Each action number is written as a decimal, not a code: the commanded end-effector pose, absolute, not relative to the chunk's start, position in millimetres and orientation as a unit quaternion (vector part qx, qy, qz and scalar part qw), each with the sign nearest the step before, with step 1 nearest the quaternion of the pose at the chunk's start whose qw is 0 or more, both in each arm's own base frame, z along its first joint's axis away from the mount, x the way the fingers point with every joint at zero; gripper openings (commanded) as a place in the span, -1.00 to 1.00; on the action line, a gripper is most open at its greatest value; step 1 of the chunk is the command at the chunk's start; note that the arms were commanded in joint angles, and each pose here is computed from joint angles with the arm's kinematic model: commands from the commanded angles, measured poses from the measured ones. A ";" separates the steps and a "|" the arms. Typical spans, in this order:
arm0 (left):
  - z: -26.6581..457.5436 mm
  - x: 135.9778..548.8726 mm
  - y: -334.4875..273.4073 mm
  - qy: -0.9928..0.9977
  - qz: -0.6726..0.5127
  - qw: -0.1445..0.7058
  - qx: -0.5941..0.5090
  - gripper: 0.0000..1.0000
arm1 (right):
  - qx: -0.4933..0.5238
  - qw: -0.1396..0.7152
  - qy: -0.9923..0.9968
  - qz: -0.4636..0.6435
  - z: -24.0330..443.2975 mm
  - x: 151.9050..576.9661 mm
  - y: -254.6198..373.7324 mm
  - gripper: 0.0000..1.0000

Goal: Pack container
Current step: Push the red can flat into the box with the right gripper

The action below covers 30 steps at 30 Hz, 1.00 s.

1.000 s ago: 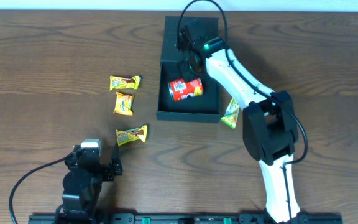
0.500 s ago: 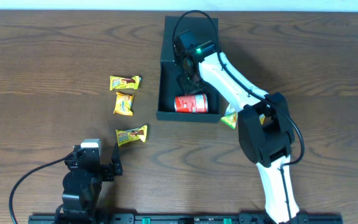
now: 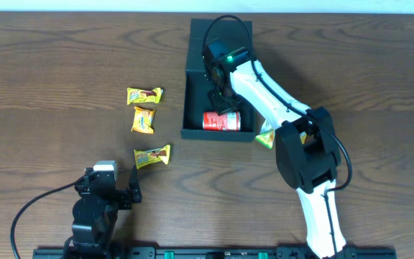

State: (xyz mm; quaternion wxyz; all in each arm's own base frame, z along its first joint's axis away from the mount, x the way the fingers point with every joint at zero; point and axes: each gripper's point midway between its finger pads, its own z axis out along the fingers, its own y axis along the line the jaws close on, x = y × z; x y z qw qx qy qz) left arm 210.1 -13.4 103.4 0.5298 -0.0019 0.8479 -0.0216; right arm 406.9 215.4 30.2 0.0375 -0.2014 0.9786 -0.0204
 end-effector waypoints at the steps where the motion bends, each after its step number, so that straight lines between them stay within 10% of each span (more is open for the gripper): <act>1: 97.9 210.0 -12.5 0.850 -0.015 0.527 0.004 0.90 | -0.191 0.041 0.980 -0.026 35.8 406.7 215.8 -0.97; 30: 97.8 210.0 -12.5 0.850 -0.015 0.526 0.004 0.90 | -0.032 0.047 0.992 -0.113 72.0 414.9 164.6 -0.97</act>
